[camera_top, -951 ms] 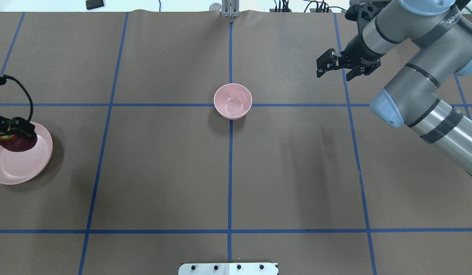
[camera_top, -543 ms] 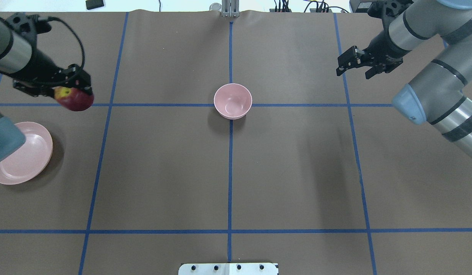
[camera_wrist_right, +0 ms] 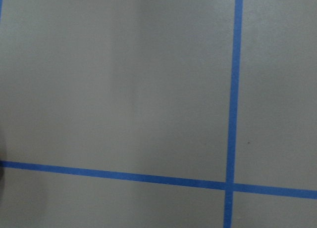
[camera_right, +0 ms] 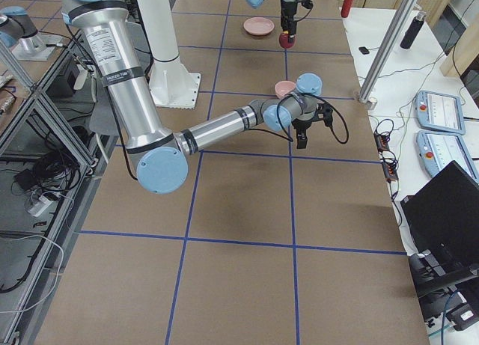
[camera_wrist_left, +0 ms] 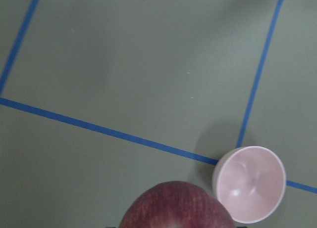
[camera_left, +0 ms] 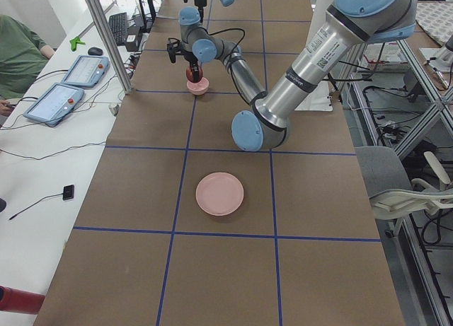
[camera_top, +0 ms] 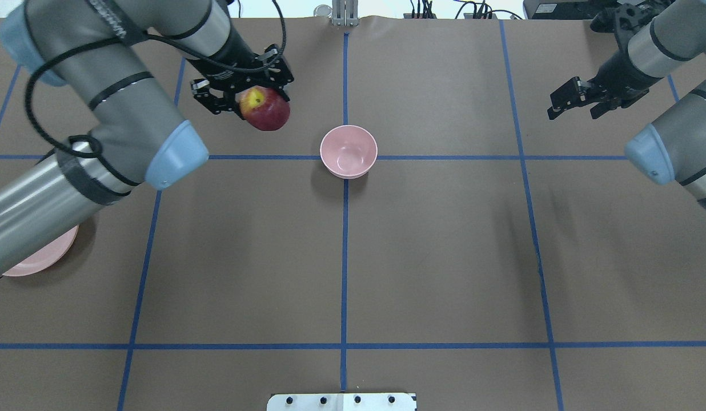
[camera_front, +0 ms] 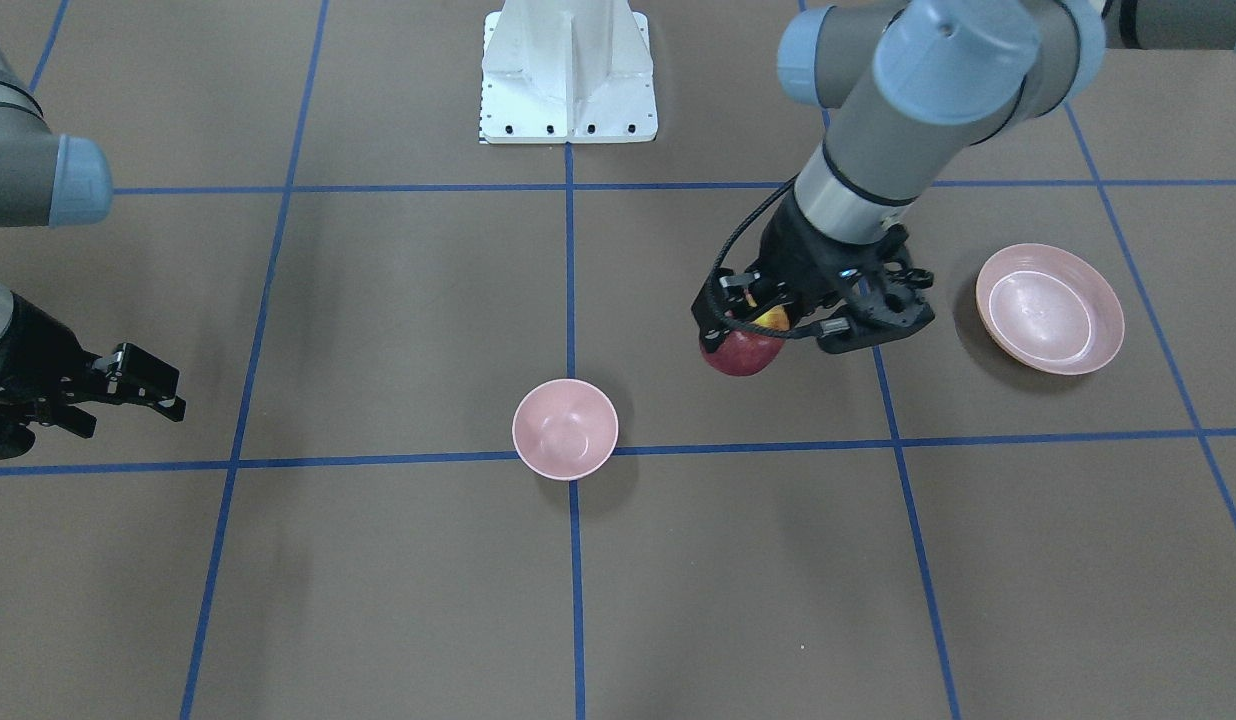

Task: Move apple from plate to bowl
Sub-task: 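Lift the apple with the left gripper and carry it over the pink bowl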

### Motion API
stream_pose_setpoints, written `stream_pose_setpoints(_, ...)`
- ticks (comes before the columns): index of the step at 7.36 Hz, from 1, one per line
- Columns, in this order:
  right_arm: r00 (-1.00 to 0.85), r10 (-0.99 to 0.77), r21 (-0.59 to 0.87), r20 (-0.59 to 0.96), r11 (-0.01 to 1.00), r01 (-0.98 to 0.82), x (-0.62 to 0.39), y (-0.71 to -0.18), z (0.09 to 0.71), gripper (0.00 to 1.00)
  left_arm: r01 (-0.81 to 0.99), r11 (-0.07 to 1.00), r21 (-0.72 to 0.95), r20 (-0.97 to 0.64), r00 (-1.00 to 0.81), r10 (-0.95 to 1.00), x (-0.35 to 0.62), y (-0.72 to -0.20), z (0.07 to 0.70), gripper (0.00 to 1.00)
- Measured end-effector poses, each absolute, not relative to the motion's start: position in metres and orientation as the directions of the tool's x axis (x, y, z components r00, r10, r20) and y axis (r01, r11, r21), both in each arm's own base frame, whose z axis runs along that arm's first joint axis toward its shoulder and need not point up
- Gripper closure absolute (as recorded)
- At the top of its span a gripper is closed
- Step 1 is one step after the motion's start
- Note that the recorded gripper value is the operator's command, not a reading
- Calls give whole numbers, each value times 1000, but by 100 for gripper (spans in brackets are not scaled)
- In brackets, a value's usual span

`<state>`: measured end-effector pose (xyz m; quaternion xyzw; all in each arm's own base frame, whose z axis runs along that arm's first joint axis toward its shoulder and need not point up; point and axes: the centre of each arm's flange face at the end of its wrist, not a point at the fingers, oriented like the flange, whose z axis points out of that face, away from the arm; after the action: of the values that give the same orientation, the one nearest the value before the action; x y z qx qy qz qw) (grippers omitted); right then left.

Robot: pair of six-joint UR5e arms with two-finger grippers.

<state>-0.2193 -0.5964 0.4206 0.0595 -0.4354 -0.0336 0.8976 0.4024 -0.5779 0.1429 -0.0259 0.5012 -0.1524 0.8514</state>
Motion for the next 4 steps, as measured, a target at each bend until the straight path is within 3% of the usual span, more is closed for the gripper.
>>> stream_pose_setpoints(4,645,-160,170,747,984,47,-198,-596,437,0,289,945,-154,-858,435,-273,519,-600,145,100)
